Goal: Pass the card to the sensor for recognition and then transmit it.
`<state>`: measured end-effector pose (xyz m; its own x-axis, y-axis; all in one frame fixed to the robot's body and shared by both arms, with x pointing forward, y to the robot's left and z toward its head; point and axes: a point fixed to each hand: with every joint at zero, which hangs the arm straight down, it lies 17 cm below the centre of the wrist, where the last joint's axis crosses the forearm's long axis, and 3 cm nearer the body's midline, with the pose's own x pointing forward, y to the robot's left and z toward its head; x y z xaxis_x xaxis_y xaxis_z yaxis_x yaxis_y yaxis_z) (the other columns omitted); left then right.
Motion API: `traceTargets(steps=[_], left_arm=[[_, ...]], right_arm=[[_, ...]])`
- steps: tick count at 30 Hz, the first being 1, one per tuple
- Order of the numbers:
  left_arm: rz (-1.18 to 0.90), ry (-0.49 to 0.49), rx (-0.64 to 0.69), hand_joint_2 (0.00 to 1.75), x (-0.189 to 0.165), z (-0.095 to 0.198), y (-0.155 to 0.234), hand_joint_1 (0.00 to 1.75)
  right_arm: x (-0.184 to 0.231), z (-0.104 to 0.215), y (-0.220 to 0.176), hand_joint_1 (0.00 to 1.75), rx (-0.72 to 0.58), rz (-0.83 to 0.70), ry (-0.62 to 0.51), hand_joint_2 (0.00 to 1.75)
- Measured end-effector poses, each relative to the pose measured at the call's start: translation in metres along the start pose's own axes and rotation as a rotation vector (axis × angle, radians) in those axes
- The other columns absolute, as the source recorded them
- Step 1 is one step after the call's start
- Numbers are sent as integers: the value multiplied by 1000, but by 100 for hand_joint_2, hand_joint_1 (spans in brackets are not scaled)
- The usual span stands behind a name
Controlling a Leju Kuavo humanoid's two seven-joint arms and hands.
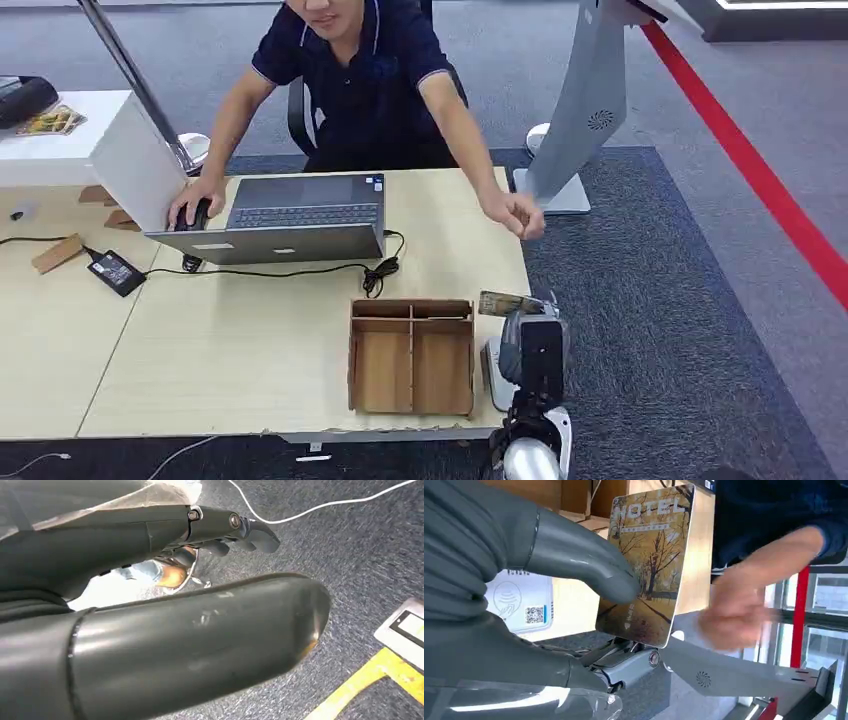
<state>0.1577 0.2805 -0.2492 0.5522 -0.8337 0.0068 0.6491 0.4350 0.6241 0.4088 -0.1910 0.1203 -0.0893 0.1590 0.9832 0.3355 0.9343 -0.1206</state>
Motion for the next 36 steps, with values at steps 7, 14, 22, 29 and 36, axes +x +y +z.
traceTargets(steps=[7, 14, 22, 29, 36], left_arm=[[6, 7, -2, 0, -1, 0, 0, 0], [13, 15, -3, 0, -2, 0, -1, 0], [25, 29, -6, 0, -4, 0, -1, 0], [31, 36, -6, 0, -6, 0, -1, 0], [38, 46, -5, 0, -7, 0, -1, 0]], right_arm=[[-8, 4, -2, 175, 1, 1, 22, 175], [-22, 11, -6, 175, 6, 37, 46, 175], [-51, 22, -15, 175, 15, 83, 102, 175], [-73, 29, -22, 175, 22, 126, 140, 175], [-91, 38, -24, 175, 35, 154, 178, 175]])
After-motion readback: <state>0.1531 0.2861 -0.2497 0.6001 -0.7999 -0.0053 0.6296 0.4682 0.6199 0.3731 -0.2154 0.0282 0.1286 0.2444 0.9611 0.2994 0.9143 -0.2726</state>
